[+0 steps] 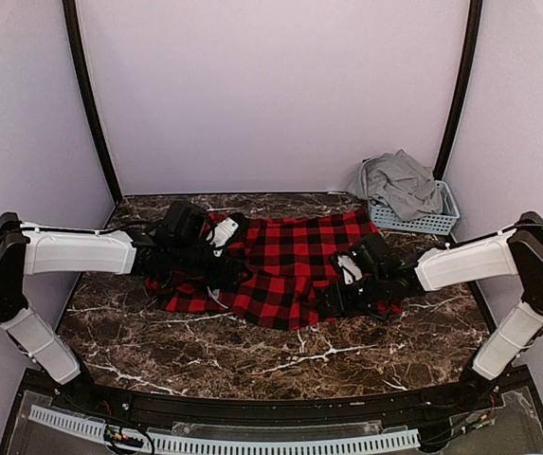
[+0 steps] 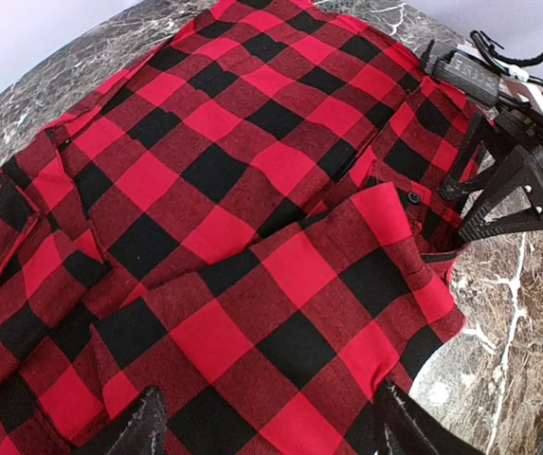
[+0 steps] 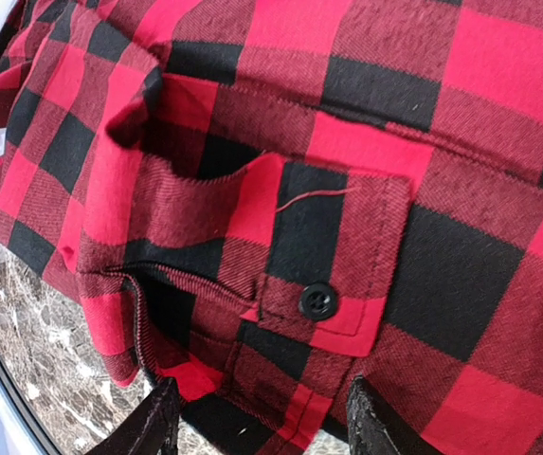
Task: Fold and stack the long sleeve shirts
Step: Fold the sleeve of the 1/3-folded shirt.
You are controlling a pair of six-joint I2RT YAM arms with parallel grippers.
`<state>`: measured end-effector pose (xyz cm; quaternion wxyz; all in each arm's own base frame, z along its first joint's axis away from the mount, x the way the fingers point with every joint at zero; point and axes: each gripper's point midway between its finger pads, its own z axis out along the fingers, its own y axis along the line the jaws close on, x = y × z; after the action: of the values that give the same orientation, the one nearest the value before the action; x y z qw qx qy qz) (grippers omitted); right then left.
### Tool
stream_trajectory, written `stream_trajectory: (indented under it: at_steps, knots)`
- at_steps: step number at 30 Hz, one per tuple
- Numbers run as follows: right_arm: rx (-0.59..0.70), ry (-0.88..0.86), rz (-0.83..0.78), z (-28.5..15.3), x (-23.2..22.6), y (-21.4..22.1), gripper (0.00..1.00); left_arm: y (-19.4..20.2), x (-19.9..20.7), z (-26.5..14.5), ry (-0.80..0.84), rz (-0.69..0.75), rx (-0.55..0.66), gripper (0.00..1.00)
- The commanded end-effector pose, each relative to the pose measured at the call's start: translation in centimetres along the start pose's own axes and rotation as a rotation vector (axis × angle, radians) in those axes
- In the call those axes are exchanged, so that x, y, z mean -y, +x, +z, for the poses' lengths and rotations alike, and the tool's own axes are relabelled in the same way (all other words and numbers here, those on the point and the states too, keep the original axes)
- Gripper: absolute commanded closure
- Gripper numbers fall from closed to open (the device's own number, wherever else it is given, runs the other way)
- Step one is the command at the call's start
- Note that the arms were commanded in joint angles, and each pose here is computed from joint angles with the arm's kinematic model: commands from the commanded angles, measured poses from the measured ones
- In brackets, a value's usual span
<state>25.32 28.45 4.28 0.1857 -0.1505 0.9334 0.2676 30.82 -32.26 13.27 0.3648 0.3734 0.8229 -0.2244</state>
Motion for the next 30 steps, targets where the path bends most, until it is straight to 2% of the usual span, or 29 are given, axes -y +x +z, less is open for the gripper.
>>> stream_trajectory:
  at_steps: [1, 10, 13, 18, 24, 30]
  knots:
    - [-0.001, -0.047, 0.006, 0.5, -1.1, 0.8, 0.43, -1.1, -0.8, -1.6, -0.056, -0.047, 0.069, 0.27]
    - [-0.032, -0.045, 0.005, 1.3, -0.7, 2.0, 0.46, 0.8, -1.0, -1.4, -0.071, -0.069, 0.037, 0.27]
    - [-0.005, -0.049, -0.001, 1.4, -0.9, 1.3, 0.52, 1.0, -1.3, -1.3, -0.081, -0.073, 0.033, 0.27]
    - [0.014, -0.071, -0.008, 1.5, -1.4, 0.7, 0.71, 1.4, -1.5, -1.2, -0.092, -0.076, 0.024, 0.27]
    - [0.042, -0.094, -0.025, 1.1, -2.1, -0.2, 0.99, 1.7, -2.0, -1.5, -0.126, -0.077, 0.022, 0.27]
    - [0.082, -0.087, -0.042, -0.4, -2.7, -1.4, 1.00, 2.0, -3.0, -2.0, -0.165, -0.109, 0.022, 0.26]
